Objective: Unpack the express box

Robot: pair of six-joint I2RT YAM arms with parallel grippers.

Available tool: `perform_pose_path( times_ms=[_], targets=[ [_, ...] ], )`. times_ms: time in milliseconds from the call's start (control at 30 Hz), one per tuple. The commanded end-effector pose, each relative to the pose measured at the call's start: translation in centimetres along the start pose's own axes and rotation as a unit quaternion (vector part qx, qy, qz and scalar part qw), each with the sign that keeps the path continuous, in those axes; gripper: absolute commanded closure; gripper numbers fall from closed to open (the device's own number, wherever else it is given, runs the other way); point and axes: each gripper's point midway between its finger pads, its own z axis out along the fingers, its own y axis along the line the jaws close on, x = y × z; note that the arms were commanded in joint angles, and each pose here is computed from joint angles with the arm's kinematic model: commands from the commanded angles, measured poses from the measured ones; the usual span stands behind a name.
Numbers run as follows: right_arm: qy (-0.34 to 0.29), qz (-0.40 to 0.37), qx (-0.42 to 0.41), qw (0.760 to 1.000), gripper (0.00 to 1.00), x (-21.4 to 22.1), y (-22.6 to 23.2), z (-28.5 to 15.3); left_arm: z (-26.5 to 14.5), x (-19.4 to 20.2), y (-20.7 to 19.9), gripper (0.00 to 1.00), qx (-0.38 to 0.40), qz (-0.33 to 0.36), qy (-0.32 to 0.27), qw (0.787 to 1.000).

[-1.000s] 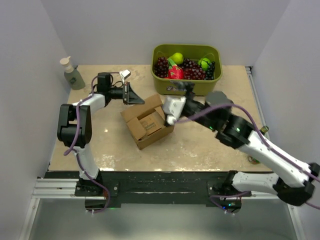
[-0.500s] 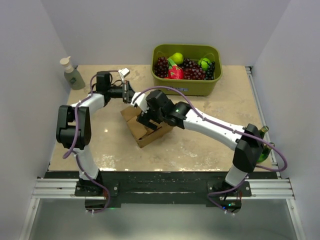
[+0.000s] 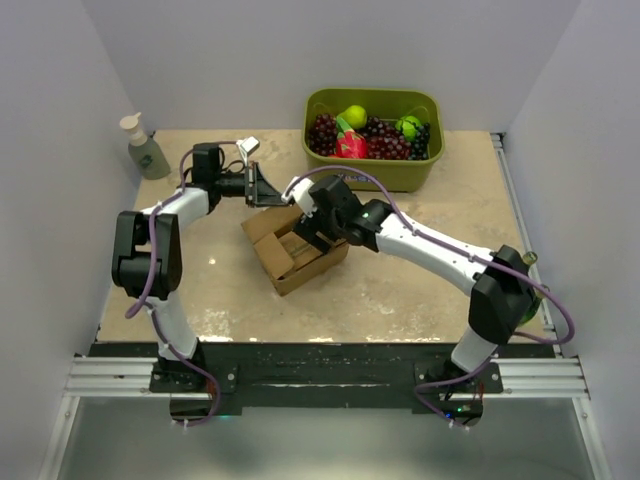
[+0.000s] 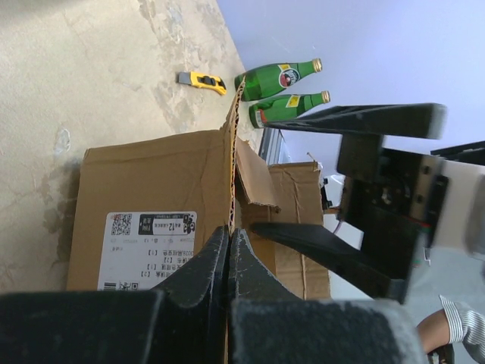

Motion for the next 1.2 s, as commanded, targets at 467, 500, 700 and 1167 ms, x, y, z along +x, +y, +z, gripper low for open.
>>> perform_pose_path(
  times_ms=[467,500,700,1167],
  targets=[
    [-0.057,0.257,-0.363,0.894,0.91,1.8,0.6,-2.3,-0.3,-0.8,-1.0,1.00,0.003,0.083,0.019,0.996],
    [-0.066,0.272,-0.387,0.879,0.92,1.7,1.2,-2.6,-0.3,-0.7,-0.6,1.00,-0.004,0.074,0.021,0.997],
    [-0.065,0.409,-0.498,0.762,0.96,1.2,4.2,-2.9,-0.1,-0.8,1.5,1.00,-0.065,0.141,0.044,0.987],
    [-0.235,0.203,-0.212,0.927,0.30,-9.6,-12.0,-6.5,0.7,-0.5,-2.3,1.00,-0.051,0.159,0.040,0.985]
  ],
)
